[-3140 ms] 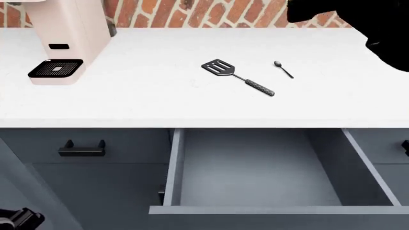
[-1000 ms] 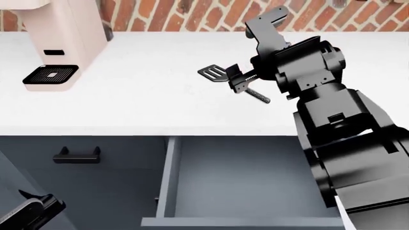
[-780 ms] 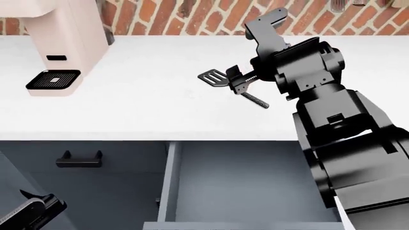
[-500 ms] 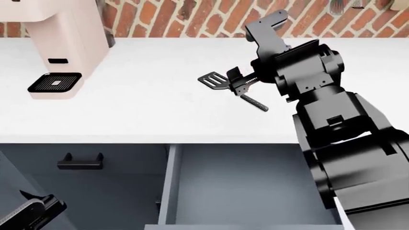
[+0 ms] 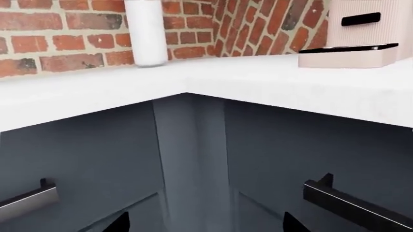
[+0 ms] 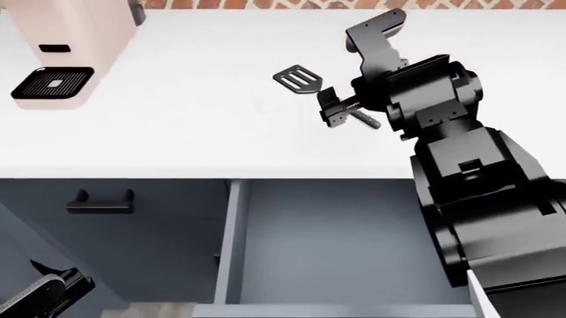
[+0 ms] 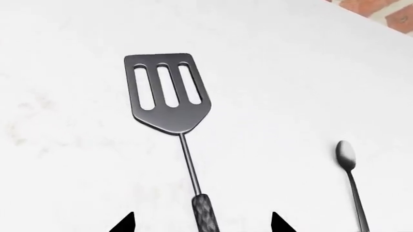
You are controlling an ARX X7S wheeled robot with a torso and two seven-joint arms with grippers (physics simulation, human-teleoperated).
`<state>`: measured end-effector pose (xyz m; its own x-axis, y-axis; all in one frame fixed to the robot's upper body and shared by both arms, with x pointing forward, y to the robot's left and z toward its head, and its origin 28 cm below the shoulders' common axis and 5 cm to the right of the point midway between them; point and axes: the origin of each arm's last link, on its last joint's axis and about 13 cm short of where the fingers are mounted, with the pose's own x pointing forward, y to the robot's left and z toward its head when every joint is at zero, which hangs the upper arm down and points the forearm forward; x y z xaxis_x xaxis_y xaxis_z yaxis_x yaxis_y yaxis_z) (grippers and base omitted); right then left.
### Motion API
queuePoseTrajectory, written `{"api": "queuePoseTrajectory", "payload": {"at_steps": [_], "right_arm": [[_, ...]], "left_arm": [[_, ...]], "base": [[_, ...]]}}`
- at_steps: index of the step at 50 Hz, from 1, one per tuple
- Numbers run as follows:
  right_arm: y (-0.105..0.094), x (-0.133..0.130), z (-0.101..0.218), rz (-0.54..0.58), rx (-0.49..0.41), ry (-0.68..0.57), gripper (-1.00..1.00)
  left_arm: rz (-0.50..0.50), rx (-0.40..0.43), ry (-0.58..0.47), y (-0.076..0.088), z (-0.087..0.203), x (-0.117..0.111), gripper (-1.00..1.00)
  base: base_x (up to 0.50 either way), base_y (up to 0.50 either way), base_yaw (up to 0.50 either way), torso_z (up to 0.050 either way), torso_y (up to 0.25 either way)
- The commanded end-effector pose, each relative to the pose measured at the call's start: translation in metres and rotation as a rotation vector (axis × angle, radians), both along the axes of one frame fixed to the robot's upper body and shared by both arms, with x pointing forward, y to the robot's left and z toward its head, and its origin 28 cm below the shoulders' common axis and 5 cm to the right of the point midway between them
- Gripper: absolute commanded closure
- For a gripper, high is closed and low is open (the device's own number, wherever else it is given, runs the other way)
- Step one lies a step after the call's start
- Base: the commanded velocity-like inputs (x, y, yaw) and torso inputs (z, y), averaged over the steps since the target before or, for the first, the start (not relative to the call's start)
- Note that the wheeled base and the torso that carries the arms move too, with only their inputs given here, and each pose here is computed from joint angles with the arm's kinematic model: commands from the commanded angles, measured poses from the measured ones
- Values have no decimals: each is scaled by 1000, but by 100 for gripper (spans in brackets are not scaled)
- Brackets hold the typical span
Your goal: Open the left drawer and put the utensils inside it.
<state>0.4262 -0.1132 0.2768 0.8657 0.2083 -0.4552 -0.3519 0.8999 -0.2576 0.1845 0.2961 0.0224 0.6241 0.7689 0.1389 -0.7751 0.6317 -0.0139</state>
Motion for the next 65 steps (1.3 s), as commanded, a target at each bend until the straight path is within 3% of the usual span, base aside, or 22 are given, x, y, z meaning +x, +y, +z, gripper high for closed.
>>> {"api": "queuePoseTrajectory", "payload": {"at_steps": [1, 51, 52, 65], "right_arm": [[-3, 0, 4, -19, -22, -28, -100], [-4, 0, 1, -20, 5, -16, -100], [-4, 0, 1, -23, 7, -20, 100], [-5, 1, 3, -33, 8, -38, 100]], "left_arm": [[-4, 7, -1, 0, 0, -1, -100], [-6, -3, -11, 0, 0, -1, -100], [-8, -5, -14, 0, 0, -1, -100], [-10, -9, -22, 0, 0, -2, -100]], "base": [[0, 0, 0, 0, -193], [1, 0, 1, 0, -76], [0, 0, 0, 0, 0], [0, 0, 0, 0, -1]]}}
